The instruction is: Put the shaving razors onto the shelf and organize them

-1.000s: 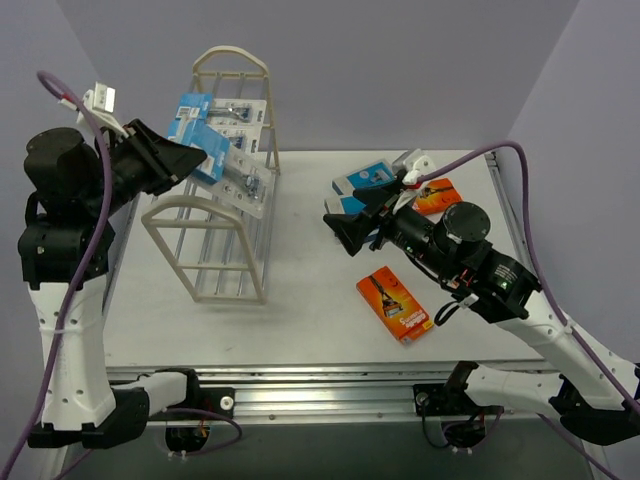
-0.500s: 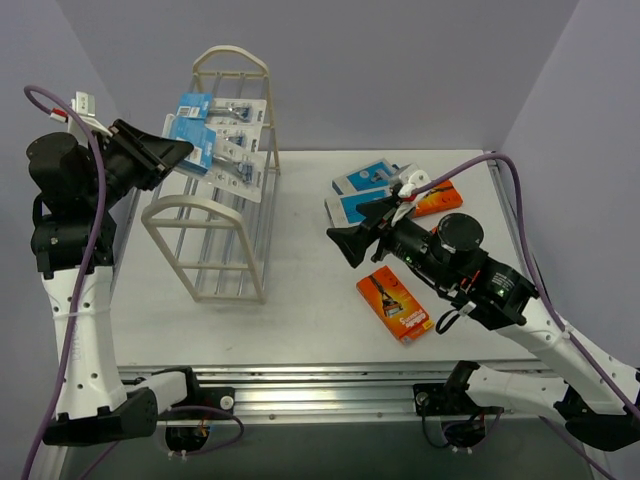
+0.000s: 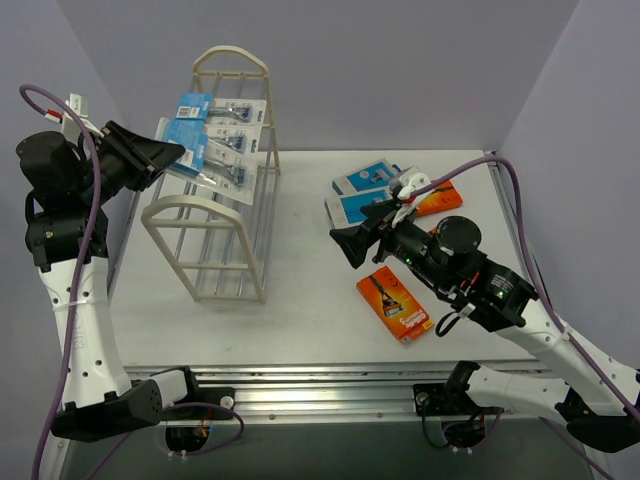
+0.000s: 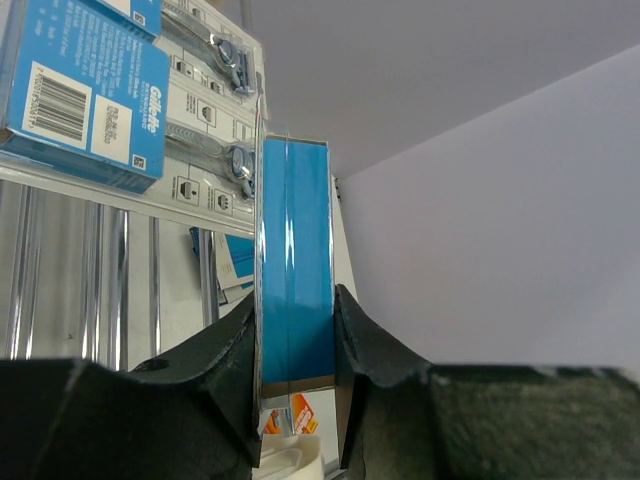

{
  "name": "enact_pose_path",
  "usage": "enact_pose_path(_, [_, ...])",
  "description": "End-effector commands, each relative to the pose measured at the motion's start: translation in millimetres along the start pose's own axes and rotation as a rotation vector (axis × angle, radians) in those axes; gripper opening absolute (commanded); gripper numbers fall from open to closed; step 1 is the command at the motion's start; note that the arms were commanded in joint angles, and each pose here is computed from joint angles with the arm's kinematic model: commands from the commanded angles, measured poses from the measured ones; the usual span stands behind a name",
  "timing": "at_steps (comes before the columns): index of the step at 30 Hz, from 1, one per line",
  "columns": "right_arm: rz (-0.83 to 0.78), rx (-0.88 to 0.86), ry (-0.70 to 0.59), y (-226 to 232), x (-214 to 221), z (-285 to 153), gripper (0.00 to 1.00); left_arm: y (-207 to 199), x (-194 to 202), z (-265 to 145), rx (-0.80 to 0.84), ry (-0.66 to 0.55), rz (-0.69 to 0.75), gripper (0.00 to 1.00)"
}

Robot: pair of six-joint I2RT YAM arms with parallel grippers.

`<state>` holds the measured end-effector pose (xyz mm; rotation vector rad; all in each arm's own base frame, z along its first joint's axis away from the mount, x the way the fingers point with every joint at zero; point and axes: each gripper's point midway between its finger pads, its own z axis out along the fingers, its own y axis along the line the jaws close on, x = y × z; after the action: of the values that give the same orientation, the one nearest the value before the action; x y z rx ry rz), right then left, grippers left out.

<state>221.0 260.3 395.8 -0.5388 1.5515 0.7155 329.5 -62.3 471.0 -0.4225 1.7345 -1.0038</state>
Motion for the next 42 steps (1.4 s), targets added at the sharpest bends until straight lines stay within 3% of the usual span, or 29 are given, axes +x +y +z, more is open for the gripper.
enact_pose_path(1, [0.002, 0.02, -0.037, -4.0, -8.0, -0.9, 0.72, 3.5, 3.4, -4.5, 0.016, 0.023, 0.032, 0.02])
enact_pose_path(23, [-0.009, 0.05, -0.002, -10.6, 8.7, 1.2, 0.74, 44.4, 1.4, -3.0, -0.05, 0.032, 0.01, 0.1])
enact_pose_path(42, [-0.01, 0.066, 0.021, -15.5, 19.5, 3.1, 0.75, 7.3, -14.6, -2.2, 0.21, 0.088, -0.101, 0.09])
